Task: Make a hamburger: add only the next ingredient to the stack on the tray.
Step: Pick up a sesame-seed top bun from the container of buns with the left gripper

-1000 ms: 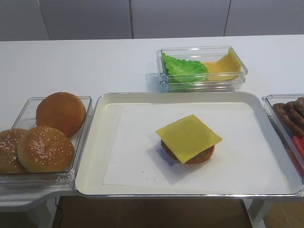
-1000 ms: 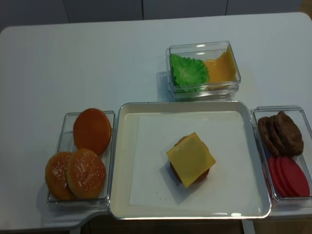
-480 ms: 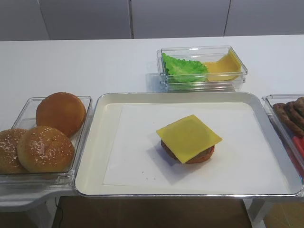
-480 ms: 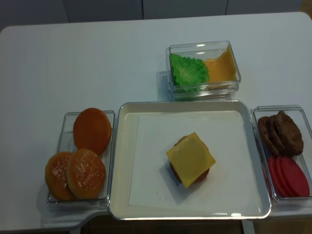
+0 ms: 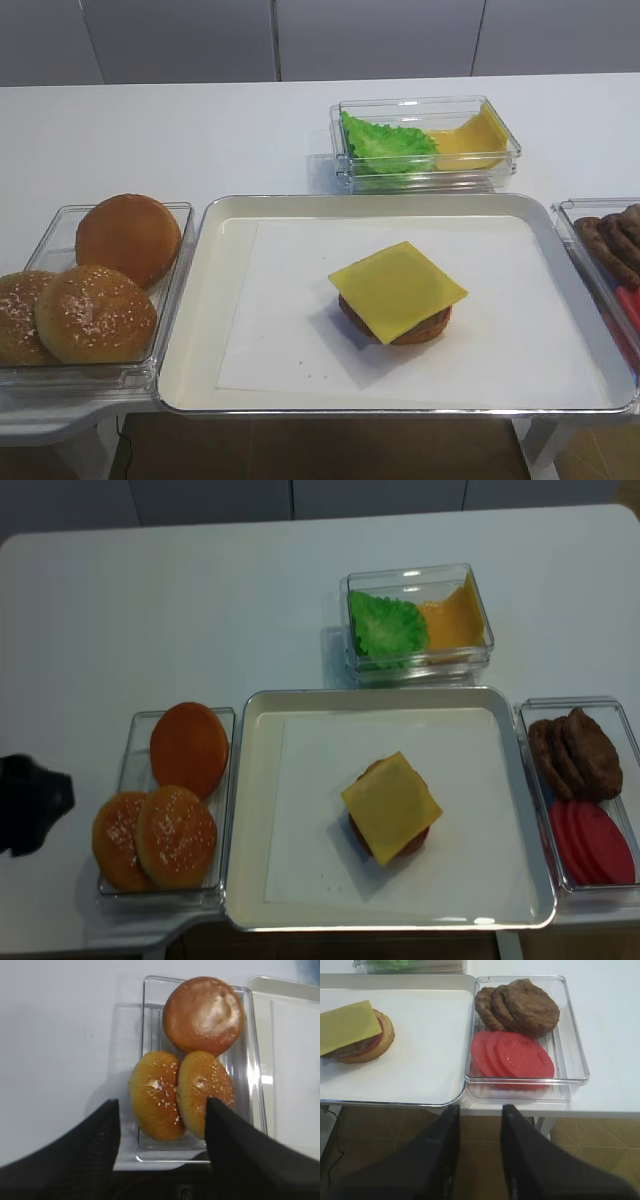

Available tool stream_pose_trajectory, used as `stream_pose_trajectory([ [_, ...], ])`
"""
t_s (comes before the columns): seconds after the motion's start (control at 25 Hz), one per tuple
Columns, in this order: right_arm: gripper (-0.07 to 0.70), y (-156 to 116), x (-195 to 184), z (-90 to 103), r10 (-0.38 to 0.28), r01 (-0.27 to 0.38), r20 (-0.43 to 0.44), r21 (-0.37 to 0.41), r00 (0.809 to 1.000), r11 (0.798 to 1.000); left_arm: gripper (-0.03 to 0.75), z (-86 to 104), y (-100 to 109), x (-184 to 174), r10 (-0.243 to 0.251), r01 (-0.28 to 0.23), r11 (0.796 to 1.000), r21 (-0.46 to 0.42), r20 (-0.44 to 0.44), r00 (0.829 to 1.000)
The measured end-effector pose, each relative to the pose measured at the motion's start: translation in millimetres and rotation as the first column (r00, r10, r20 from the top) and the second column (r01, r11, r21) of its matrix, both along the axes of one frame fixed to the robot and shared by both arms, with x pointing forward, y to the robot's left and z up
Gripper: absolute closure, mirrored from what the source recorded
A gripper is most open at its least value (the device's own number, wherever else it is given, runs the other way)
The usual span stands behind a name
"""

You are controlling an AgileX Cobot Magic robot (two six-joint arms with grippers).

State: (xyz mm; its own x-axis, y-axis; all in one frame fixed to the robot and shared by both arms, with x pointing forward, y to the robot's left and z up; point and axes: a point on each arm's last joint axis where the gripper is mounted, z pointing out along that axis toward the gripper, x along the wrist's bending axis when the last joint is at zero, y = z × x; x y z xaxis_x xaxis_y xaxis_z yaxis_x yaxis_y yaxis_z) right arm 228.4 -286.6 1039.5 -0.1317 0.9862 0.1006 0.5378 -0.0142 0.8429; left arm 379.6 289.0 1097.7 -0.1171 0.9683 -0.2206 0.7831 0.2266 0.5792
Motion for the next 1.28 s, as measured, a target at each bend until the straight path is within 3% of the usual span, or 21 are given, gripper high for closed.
stream_pose_trajectory([
  [0.28,0.423,0,0,0.0,0.000,0.000,0.000,0.000,1.000,1.000,0.308,-29.2,6,46,0.070,-0.086,0.991,-0.104,-0.153,0.986],
  [0.4,0.423,0,0,0.0,0.000,0.000,0.000,0.000,1.000,1.000,0.308,-37.2,14,56,0.064,-0.097,0.978,-0.183,-0.181,0.981],
  [0.56,0.423,0,0,0.0,0.000,0.000,0.000,0.000,1.000,1.000,0.308,-48.5,27,63,0.043,-0.098,0.969,-0.225,-0.234,0.971],
  [0.72,0.423,0,0,0.1,-0.007,0.007,-0.001,0.011,1.000,1.000,0.308,-56.6,31,65,-0.034,-0.025,0.977,-0.212,-0.274,0.961],
  [1.0,0.423,0,0,0.1,-0.008,0.008,-0.001,0.012,1.000,1.000,0.308,-70.5,32,72,-0.104,0.030,0.975,-0.222,-0.329,0.939],
  [1.28,0.423,0,0,0.1,-0.008,0.008,-0.001,0.012,1.000,1.000,0.308,-81.4,32,80,-0.117,0.019,0.965,-0.260,-0.363,0.924],
])
